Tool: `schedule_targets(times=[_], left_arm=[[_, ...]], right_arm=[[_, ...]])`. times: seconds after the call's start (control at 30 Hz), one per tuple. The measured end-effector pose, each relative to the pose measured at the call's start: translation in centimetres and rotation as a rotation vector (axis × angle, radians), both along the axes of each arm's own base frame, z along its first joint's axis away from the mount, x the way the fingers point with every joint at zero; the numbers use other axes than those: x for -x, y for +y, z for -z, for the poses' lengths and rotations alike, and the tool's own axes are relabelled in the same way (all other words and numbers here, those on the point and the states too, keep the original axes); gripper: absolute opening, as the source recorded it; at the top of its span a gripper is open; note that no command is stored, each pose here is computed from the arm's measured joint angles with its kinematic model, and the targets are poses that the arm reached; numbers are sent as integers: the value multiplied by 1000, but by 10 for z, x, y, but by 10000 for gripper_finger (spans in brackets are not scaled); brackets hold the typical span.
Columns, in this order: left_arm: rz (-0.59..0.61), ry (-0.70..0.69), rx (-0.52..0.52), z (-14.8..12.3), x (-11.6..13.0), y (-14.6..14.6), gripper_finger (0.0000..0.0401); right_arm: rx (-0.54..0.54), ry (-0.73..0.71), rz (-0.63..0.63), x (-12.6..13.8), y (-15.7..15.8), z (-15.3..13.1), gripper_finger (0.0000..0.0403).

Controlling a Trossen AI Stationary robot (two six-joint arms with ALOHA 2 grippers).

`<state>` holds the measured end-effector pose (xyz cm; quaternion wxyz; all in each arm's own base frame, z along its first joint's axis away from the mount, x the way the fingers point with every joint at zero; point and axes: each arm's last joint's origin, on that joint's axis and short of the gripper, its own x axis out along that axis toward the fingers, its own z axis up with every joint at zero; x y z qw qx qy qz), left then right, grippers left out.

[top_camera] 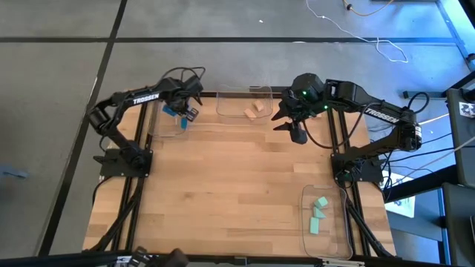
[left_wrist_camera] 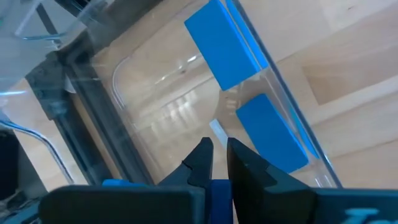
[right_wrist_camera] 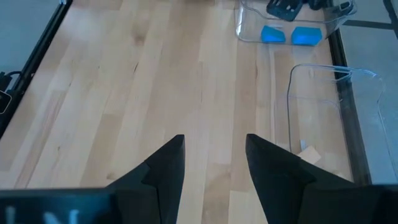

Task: Sort & place blocks by color
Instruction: Put the blue block into the top left transparent bin, then put the brown block into the top middle transparent bin

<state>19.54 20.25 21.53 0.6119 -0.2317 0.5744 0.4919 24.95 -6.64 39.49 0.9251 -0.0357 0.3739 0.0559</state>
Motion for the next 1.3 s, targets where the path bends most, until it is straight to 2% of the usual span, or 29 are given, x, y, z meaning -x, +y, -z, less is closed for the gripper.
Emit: schedule_targets(times=[0.17,0.37,0.63,0.73,0.83,0.9,0.97,1.13,1.3], left_arm=[[0,35,28,12,-4,4,53],[-5,64,50,22,-5,7,53],[17,49,24,14,-4,6,53],[68,30,12,4,-1,3,50],[106,0,-12,-10,3,-2,49],[125,-28,-38,-20,6,-5,49],[147,-63,-63,-30,9,-9,49],[220,-170,-129,-53,15,-16,49],[273,-304,-178,-70,16,-21,49]], right_arm=[[0,0,0,0,0,0,171],[-22,3,22,0,0,0,171],[-89,35,108,2,0,1,171],[-90,63,341,1,-5,3,171],[-82,42,725,5,-16,3,171],[-141,7,963,10,-26,4,171],[-212,6,1140,18,-36,6,171],[-305,117,1440,36,-66,21,171],[-320,293,1601,45,-99,45,171]])
